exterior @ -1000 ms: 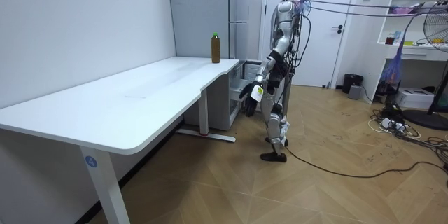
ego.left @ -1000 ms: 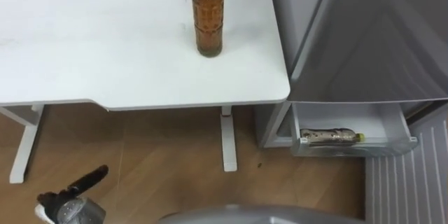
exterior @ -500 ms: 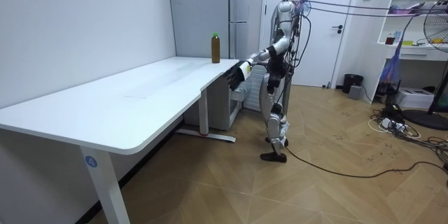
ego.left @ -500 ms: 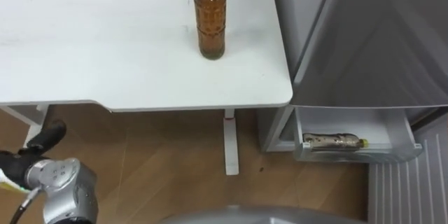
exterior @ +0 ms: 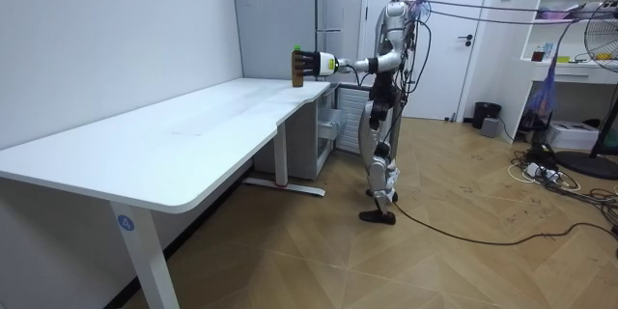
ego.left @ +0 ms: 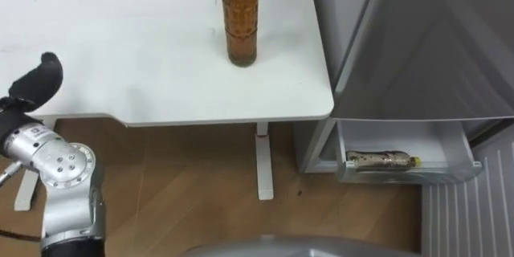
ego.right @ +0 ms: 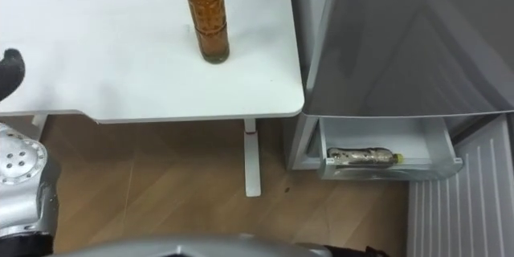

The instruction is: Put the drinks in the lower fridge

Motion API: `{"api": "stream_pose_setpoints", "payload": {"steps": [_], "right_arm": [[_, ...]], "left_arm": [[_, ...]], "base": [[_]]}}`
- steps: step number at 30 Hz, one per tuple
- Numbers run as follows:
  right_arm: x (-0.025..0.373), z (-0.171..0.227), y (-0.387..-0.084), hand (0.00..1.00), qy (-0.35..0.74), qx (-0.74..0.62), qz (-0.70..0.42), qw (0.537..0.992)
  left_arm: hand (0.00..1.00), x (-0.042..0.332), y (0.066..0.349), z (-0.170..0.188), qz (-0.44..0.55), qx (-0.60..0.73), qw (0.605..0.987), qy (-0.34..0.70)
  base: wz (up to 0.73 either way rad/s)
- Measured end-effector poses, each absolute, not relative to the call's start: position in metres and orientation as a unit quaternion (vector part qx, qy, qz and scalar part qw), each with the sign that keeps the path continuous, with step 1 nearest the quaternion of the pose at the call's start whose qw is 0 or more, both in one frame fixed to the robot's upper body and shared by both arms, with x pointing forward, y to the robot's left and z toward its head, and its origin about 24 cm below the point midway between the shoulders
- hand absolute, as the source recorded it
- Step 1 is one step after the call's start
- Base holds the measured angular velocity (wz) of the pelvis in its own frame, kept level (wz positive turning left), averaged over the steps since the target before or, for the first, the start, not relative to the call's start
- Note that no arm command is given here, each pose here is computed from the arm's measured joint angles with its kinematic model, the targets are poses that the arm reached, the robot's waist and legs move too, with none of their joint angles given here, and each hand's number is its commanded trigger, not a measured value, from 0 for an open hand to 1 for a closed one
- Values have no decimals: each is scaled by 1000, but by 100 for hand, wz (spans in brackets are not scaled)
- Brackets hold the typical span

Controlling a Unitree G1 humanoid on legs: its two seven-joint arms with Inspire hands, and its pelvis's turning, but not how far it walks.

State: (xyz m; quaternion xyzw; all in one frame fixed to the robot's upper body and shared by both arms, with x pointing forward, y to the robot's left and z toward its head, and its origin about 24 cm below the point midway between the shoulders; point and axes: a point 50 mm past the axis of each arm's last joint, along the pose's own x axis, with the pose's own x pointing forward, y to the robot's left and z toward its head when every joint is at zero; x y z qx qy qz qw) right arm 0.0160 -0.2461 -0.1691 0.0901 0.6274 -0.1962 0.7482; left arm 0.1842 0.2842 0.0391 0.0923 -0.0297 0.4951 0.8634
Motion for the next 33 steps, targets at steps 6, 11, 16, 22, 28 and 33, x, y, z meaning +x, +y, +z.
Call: {"api": "stream_pose_setpoints", "payload": {"steps": [6,11,16,22,28,33], "right_arm": [[20,-169,-244,0,615,96,-188,759],[22,-169,-244,0,613,95,-186,762],[27,-169,-245,0,609,98,-180,766],[26,-169,-245,0,612,102,-180,763],[24,-169,-245,0,614,101,-182,761],[25,-169,-245,0,614,102,-182,762]], "left_arm": [[0,200,258,34,384,85,919,-18],[0,215,241,38,304,77,949,-26],[0,225,234,47,255,72,963,-41],[0,234,224,46,195,55,979,-22],[0,235,222,42,164,26,986,-3],[0,240,222,47,150,-23,988,-11]], "base": [[4],[-1],[-5],[-6],[0],[0]]}}
